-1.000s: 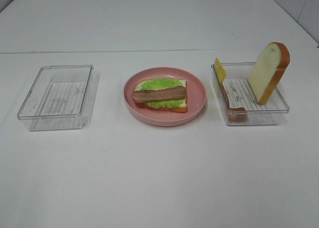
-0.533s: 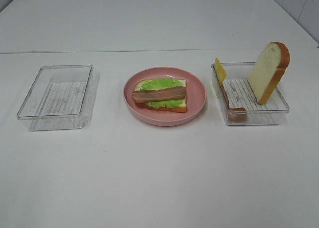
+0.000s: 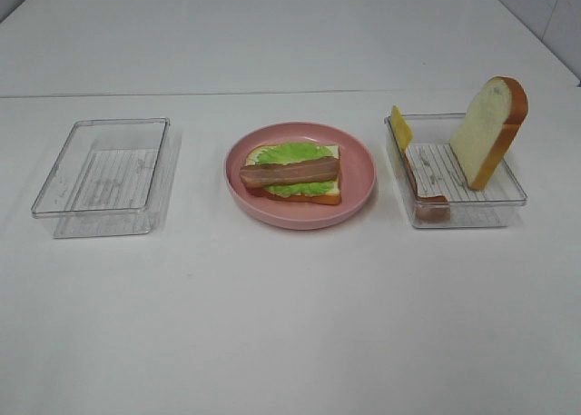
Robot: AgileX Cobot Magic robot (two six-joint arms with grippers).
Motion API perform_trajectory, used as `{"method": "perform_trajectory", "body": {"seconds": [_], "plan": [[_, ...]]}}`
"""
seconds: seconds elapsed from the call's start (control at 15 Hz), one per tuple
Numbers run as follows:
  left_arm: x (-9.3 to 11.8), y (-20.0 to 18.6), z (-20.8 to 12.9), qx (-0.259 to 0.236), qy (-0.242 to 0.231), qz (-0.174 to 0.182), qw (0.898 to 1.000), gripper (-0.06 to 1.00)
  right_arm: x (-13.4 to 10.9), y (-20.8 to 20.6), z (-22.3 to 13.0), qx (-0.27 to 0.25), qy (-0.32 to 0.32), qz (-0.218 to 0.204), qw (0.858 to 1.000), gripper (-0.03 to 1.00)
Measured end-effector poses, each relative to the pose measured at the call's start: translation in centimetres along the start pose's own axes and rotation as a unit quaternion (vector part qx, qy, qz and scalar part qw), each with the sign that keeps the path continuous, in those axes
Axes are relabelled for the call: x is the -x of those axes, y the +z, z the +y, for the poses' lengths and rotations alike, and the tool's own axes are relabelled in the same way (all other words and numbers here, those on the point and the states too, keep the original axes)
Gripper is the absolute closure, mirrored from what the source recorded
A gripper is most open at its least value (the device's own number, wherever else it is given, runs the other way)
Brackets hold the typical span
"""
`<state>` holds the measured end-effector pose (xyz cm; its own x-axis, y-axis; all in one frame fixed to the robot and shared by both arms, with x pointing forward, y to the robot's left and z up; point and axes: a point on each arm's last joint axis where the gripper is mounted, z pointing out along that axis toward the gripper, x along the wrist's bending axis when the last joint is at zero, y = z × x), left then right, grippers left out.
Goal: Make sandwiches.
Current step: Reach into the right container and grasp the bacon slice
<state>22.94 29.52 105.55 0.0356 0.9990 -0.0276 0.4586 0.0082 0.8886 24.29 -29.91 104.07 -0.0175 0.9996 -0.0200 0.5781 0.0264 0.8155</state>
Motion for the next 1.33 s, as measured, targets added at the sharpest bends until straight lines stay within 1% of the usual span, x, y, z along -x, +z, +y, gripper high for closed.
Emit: {"method": "perform_trajectory", "body": {"seconds": [0.07,0.27,0.4,0.53,0.6,0.67,0.73,0.8,0.87,1.0,1.07,1.27,1.33], "plan": [[0.0,0.0,0.0,0.000,0.000,0.000,1.000,-0.03,0.0,0.3,0.5,0.003,0.000,0.000,1.000,-0.02],[0.0,0.0,0.0,0.000,0.000,0.000,1.000,-0.03,0.1,3.2,4.0,0.018,-0.001,0.000,1.000,-0.02],[0.0,0.0,0.0,0.000,0.000,0.000,1.000,-0.03,0.1,4.6,5.1,0.019,-0.001,0.000,1.000,-0.02],[0.0,0.0,0.0,0.000,0.000,0.000,1.000,-0.03,0.0,7.1,6.3,-0.003,0.002,0.003,1.000,-0.02],[0.0,0.0,0.0,0.000,0.000,0.000,1.000,-0.03,0.0,7.6,6.4,-0.012,0.001,0.003,1.000,-0.02],[0.0,0.0,0.0,0.000,0.000,0.000,1.000,-0.03,-0.1,9.2,6.5,-0.051,0.009,0.009,0.999,-0.02],[0.0,0.0,0.0,0.000,0.000,0.000,1.000,-0.03,-0.2,10.2,6.5,-0.078,0.016,0.014,0.997,-0.02],[0.0,0.0,0.0,0.000,0.000,0.000,1.000,-0.03,-0.2,10.7,6.5,-0.093,0.020,0.016,0.995,-0.02],[0.0,0.0,0.0,0.000,0.000,0.000,1.000,-0.03,-0.4,12.5,7.1,-0.151,0.030,0.023,0.988,-0.02],[0.0,0.0,0.0,0.000,0.000,0.000,1.000,-0.03,-0.5,13.6,8.1,-0.188,0.035,0.027,0.981,-0.02],[0.0,0.0,0.0,0.000,0.000,0.000,1.000,-0.03,-0.6,15.0,9.0,-0.226,0.039,0.032,0.973,-0.02],[0.0,0.0,0.0,0.000,0.000,0.000,1.000,-0.03,-0.8,16.5,10.3,-0.266,0.036,0.047,0.962,-0.02],[0.0,0.0,0.0,0.000,0.000,0.000,1.000,-0.03,-1.0,17.6,11.3,-0.278,0.031,0.061,0.958,-0.02]]}}
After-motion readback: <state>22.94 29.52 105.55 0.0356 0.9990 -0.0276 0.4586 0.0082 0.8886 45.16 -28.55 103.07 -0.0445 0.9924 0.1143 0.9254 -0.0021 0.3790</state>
